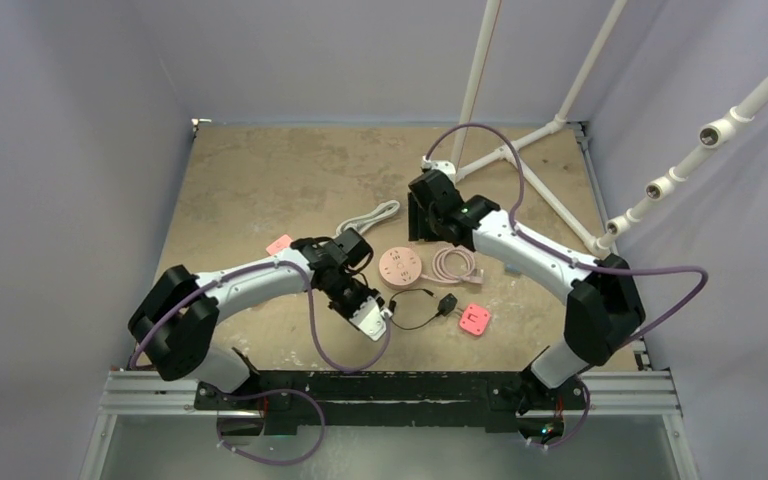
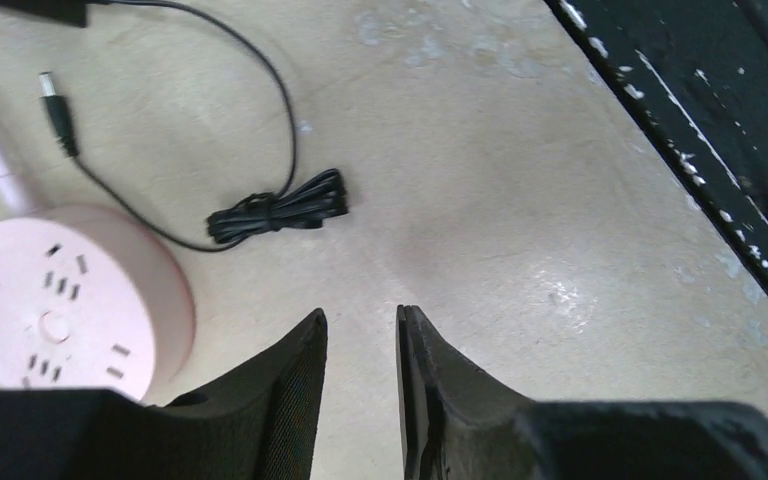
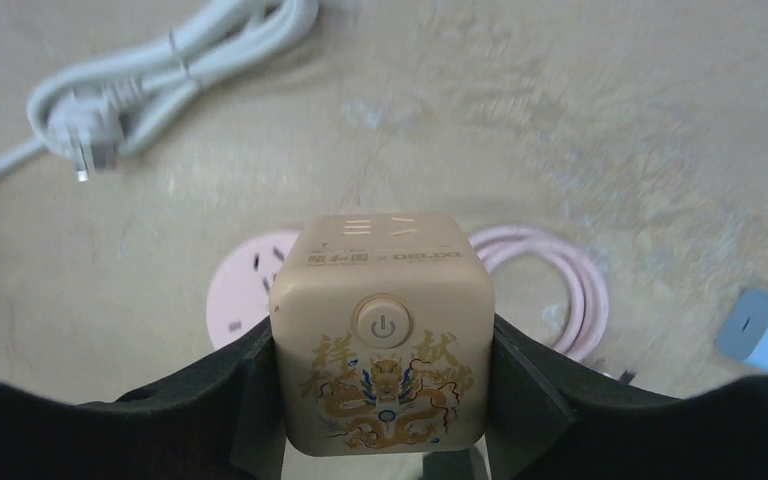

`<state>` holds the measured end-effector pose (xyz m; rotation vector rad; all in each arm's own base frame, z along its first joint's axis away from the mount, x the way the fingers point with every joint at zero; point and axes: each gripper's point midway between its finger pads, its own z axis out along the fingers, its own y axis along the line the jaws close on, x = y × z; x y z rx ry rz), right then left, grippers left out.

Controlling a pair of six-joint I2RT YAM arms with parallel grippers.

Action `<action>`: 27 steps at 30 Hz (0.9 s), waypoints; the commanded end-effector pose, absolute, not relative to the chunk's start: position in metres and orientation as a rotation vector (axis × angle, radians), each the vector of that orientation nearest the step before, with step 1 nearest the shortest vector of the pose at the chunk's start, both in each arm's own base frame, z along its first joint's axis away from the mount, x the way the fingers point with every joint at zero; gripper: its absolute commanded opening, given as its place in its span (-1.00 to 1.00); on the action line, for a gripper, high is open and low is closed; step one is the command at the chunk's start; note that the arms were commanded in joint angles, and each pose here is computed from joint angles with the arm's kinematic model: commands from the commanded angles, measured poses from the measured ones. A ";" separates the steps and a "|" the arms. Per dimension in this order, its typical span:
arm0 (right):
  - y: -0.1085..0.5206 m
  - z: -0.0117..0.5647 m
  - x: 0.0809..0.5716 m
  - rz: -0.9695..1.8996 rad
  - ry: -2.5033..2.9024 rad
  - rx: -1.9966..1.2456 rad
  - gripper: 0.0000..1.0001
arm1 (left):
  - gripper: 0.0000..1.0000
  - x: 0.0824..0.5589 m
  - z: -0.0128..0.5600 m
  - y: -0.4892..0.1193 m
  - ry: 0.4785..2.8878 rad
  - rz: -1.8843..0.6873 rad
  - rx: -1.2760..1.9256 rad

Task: Insert the plug
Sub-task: Move the socket to the center of the board.

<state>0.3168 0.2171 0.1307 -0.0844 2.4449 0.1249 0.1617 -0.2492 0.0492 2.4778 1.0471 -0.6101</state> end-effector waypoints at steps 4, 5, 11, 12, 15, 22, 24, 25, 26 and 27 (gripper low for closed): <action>0.217 0.121 0.369 -0.018 2.347 0.002 -1.00 | -0.29 0.172 0.081 -0.254 1.130 -0.530 2.292; 0.218 0.115 0.370 -0.026 2.354 -0.003 -1.00 | -0.27 0.171 0.084 -0.251 1.130 -0.516 2.284; 0.238 0.106 0.365 0.045 2.375 -0.059 -1.00 | -0.16 0.169 0.102 -0.236 1.158 -0.454 2.207; 0.243 0.104 0.362 0.058 2.382 -0.070 -1.00 | -0.12 0.169 0.102 -0.234 1.163 -0.444 2.202; 0.260 0.097 0.353 0.121 2.412 -0.125 -1.00 | -0.09 0.167 0.104 -0.228 1.162 -0.422 2.184; 0.305 0.083 0.317 0.286 2.477 -0.327 -1.00 | -0.08 0.163 0.112 -0.223 1.158 -0.409 2.153; 0.313 0.083 0.305 0.335 2.492 -0.374 -1.00 | -0.08 0.161 0.112 -0.221 1.153 -0.407 2.153; 0.317 0.085 0.298 0.358 2.495 -0.401 -1.00 | -0.08 0.160 0.112 -0.220 1.149 -0.405 2.154; 0.321 0.086 0.289 0.383 2.496 -0.435 -1.00 | -0.08 0.159 0.112 -0.219 1.144 -0.405 2.154; 0.324 0.089 0.282 0.411 2.499 -0.460 -1.00 | -0.08 0.158 0.112 -0.218 1.148 -0.407 2.151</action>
